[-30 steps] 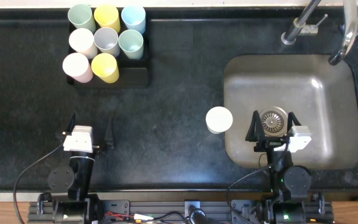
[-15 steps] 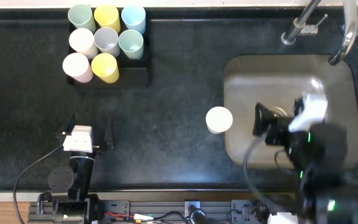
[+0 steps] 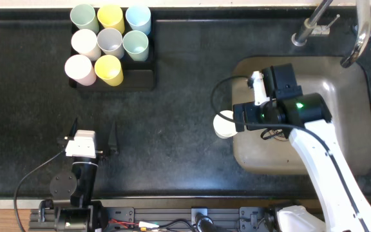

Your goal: Store Cups

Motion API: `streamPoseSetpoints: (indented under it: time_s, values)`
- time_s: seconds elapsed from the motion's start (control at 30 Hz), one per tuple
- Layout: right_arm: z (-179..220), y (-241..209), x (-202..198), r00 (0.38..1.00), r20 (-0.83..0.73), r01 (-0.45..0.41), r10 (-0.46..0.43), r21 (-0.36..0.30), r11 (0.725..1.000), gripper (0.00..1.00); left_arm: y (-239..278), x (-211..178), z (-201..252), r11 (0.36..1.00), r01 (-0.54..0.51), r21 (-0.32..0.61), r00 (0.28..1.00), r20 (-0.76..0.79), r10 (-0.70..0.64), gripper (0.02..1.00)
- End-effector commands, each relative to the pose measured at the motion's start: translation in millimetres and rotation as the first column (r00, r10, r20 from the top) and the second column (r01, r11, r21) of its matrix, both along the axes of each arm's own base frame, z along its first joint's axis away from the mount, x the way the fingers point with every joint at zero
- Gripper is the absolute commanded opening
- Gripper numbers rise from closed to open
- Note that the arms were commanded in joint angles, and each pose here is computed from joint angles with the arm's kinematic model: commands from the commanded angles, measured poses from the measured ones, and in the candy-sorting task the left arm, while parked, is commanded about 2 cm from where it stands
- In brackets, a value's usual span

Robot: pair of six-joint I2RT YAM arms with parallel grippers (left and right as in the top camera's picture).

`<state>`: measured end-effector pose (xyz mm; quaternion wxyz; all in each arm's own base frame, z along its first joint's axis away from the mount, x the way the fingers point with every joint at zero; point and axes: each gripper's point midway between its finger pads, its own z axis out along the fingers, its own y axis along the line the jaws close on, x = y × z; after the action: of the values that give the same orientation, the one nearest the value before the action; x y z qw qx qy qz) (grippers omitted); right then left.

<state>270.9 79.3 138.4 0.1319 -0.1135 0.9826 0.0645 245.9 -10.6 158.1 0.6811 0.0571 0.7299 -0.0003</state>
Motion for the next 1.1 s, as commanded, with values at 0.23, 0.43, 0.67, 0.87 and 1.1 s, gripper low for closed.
streamPoseSetpoints:
  time_s: [0.23, 0.43, 0.67, 0.87, 1.1]
  values:
    - [-16.8, 2.1, -2.9, 0.991, -0.087, -0.103, 0.100, -0.030, 0.994, 0.998, 2.3, -0.4, 0.8, 1.000, -0.010, 0.023, 1.000, 0.006, 0.009, 0.998]
    - [-32.4, 1.8, -4.5, 0.981, -0.148, -0.133, 0.126, -0.041, 0.990, 0.996, 2.3, -0.4, 0.8, 1.000, -0.010, 0.022, 1.000, 0.006, 0.009, 0.998]
    - [-43.8, 4.4, 7.1, 0.979, -0.143, -0.151, 0.144, -0.043, 0.988, 0.998, 2.3, -0.4, 0.8, 1.000, -0.010, 0.022, 1.000, 0.006, 0.009, 0.998]
    - [-47.3, 5.9, 13.3, 0.980, -0.135, -0.151, 0.144, -0.042, 0.988, 0.700, 2.3, -0.4, 0.8, 1.000, -0.010, 0.022, 1.000, 0.006, 0.009, 0.998]
    - [-50.6, 13.1, 11.0, 0.975, -0.151, -0.166, 0.162, -0.013, 0.986, 0.042, 2.3, -0.4, 0.8, 1.000, -0.010, 0.022, 1.000, 0.006, 0.009, 0.998]
